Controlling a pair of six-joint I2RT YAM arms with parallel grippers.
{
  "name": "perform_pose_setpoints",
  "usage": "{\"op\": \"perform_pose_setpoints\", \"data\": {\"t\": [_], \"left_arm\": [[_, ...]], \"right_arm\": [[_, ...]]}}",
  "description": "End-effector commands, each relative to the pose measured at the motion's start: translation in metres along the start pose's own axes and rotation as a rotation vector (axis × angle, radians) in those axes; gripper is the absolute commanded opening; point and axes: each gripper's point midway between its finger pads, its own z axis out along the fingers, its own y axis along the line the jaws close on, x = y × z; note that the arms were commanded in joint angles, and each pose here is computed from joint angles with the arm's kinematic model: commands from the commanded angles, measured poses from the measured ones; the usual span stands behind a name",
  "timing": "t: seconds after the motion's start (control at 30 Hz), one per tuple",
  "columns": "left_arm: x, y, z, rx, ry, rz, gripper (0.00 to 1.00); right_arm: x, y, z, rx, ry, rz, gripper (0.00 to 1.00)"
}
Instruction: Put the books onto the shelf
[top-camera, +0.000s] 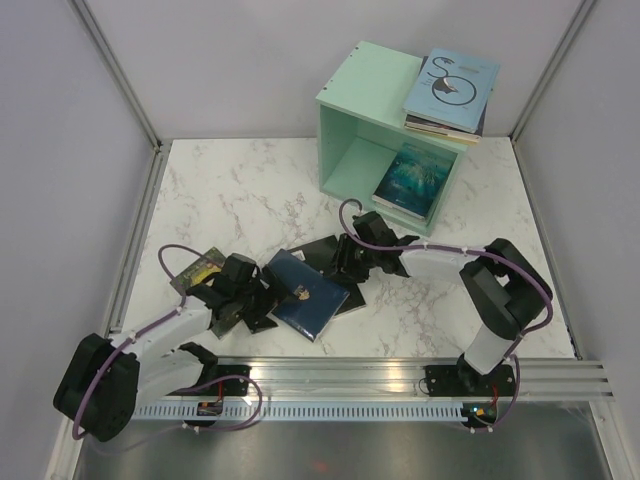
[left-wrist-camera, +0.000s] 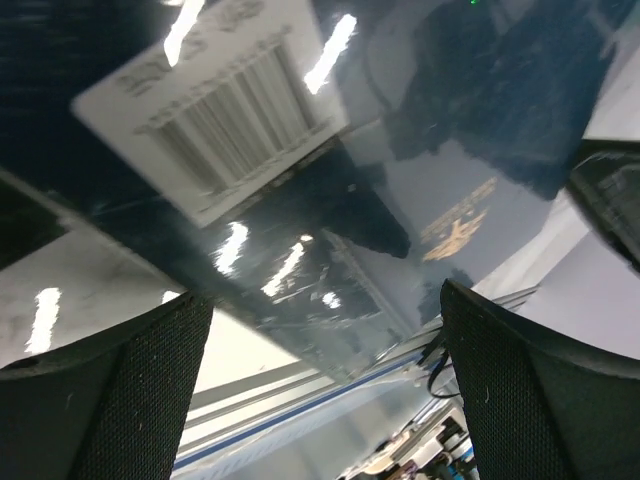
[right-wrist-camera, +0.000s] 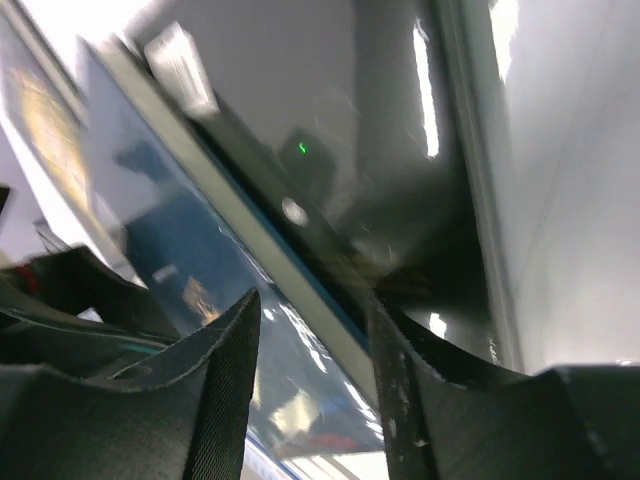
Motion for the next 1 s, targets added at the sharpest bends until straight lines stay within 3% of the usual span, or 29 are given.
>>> {"op": "perform_pose_setpoints", "data": {"t": [0.0,0.23,0.57,0.97], "left_arm": [[-0.018,0.039,0.024,-0.122,-0.154,-0.093,0.98],[-0.03,0.041,0.031,-0.058,-0.257,-0.138,0.96],[-0.051,-0.018,-0.016,0.188,-0.384,-0.16,0.87],[-0.036,-0.075,-0.032,0.489,-0.297,-0.051,0.82]], "right_arm": [[0.029,-0.015,0.004,-0.015,0.074,0.006,0.51],[0.082,-0.045,-0.008,0.021,0.156,0.018,0.51],[0.102,-0.056,-0.014,0.028,0.191,0.033,0.5],[0.102,-0.035,-0.008,-0.016,0.197,0.028,0.5]]}}
